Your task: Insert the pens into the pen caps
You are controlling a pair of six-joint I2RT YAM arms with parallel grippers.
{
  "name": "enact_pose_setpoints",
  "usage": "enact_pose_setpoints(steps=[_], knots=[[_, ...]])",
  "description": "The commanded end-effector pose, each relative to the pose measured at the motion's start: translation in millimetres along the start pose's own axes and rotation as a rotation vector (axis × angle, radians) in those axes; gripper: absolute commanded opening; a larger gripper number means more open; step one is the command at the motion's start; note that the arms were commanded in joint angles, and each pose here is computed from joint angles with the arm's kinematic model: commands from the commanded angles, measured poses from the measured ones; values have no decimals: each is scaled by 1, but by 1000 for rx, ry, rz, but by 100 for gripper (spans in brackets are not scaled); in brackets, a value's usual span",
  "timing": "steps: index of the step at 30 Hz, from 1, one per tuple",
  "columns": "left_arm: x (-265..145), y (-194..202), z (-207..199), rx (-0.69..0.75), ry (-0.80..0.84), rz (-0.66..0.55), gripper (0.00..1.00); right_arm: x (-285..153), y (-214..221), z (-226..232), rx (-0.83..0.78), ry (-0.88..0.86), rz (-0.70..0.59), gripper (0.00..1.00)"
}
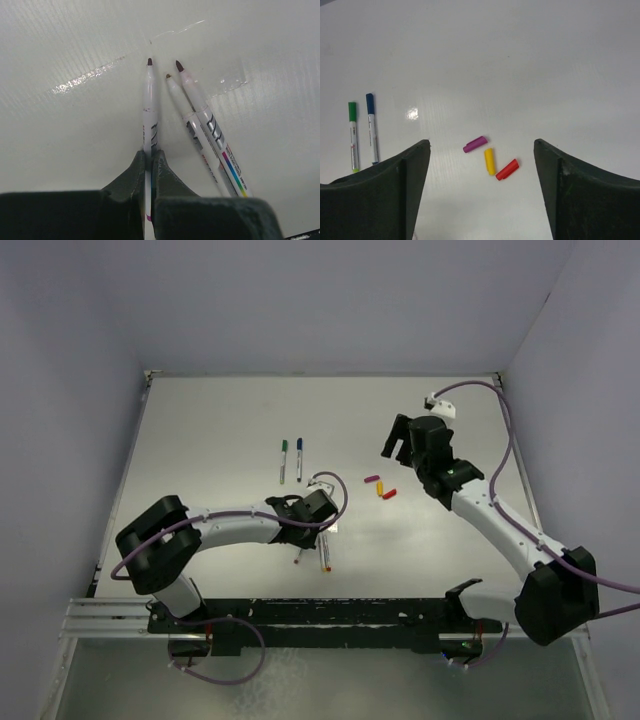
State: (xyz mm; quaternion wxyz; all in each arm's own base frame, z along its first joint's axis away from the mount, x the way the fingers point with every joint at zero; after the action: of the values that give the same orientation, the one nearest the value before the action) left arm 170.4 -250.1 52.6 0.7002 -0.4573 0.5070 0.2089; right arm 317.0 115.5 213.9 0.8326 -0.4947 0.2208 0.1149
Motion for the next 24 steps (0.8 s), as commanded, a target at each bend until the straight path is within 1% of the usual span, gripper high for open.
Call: enact_pose_setpoints(steps=[1,2,3,4,5,7,9,10,13,17,24], knots=[[19,44,8,48,-35,167,0,4,-13,5,26,-25,20,91],[17,38,8,51,-40,147,0,7,-11,4,23,-20,29,94],[14,32,9,55,-49,128,0,9,-8,4,16,-16,41,95],[12,26,10,60,-55,110,0,12,-4,3,9,-13,55,94],[9,20,10,64,-59,89,0,15,-1,2,4,-7,67,88],[2,7,11,71,-64,46,0,18,-6,9,1,-21,71,70],[-6,-5,12,70,-77,7,0,22,-1,11,-5,-23,97,62],[-9,-10,13,67,-83,-8,0,24,2,12,-7,-24,111,60],[-19,-22,18,49,-92,-47,0,29,11,14,-3,-33,157,60],[-25,-31,26,21,-87,-82,0,35,22,12,7,-21,202,66],[-44,-53,29,32,-73,-207,0,44,47,14,31,-22,327,67]])
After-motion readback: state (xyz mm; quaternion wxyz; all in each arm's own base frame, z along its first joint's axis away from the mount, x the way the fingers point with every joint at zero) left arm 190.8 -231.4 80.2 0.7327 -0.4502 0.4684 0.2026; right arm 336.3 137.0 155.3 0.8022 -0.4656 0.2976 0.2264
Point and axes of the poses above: each gripper's point midway between its finger pads, its own x axis out along the fingers, its own z axis along the line the jaws close on, y = z × x, the point moved 5 cm from there along -x, back along the fingers, and after that the axes turned 12 degrees about x, right-handed, at the moved point
